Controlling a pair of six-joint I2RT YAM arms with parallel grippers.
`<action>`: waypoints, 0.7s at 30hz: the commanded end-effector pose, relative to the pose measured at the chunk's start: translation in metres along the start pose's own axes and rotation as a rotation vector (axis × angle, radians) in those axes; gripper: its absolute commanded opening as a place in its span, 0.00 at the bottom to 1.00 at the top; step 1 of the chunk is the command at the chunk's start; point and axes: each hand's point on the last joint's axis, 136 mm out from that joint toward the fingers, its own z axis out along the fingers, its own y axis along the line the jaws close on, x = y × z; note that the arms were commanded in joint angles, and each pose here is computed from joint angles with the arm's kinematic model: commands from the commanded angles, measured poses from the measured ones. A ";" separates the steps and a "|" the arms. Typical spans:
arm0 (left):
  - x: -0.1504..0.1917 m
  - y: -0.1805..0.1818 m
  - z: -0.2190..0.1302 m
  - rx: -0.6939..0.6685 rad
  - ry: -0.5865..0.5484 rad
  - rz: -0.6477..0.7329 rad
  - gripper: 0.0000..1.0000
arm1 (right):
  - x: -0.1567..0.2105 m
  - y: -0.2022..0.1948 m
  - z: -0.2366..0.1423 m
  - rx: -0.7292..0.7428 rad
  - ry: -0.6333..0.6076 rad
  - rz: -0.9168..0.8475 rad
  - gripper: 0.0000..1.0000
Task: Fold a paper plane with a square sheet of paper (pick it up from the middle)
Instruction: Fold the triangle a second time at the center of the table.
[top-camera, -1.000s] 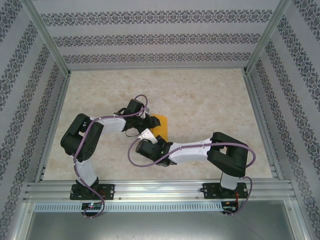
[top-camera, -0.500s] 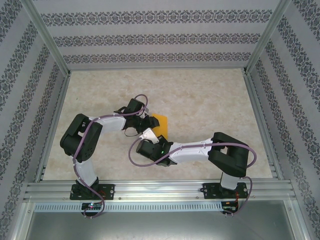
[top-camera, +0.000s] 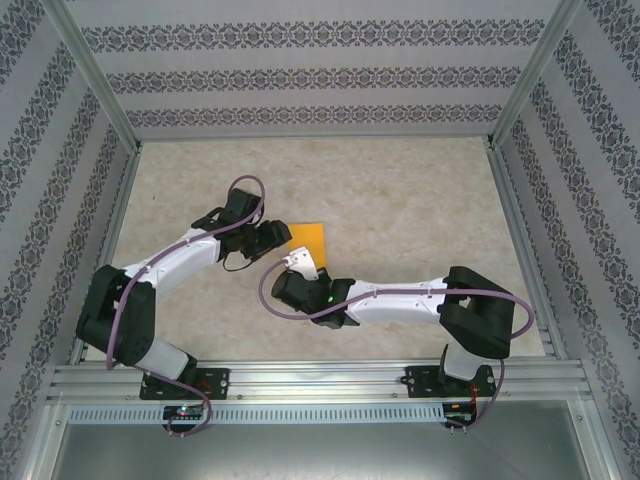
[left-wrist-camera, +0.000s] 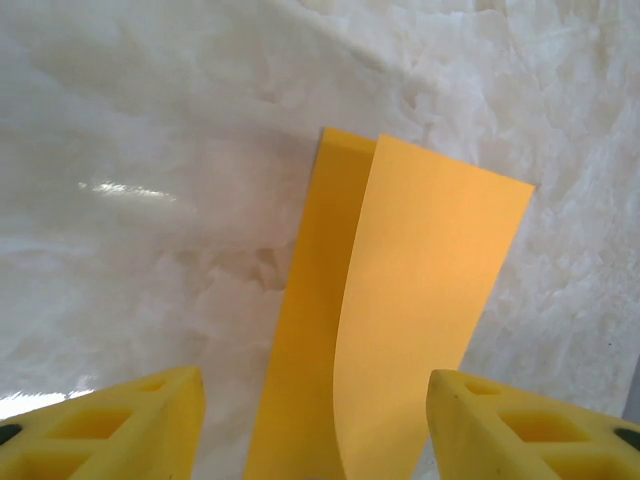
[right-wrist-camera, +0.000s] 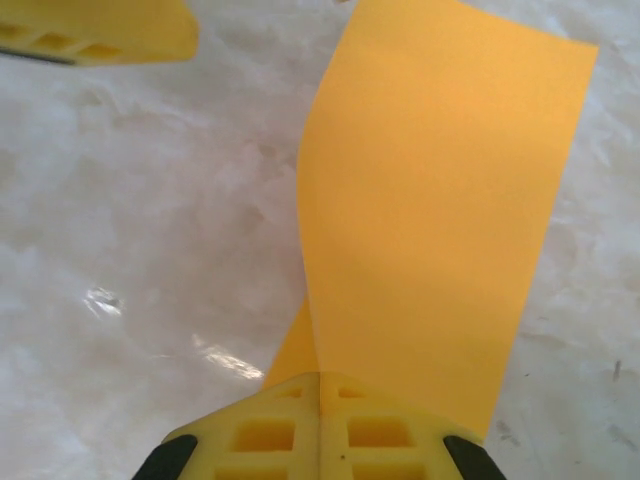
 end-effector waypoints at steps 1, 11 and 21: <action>0.011 0.024 -0.004 -0.072 0.012 0.012 0.60 | -0.008 0.012 -0.011 -0.059 0.015 0.161 0.00; 0.020 0.028 -0.007 -0.052 0.019 -0.002 0.54 | -0.036 -0.033 -0.035 0.046 0.004 0.234 0.00; 0.039 0.013 -0.001 0.024 0.097 0.044 0.47 | 0.001 -0.011 -0.015 -0.024 0.095 0.314 0.00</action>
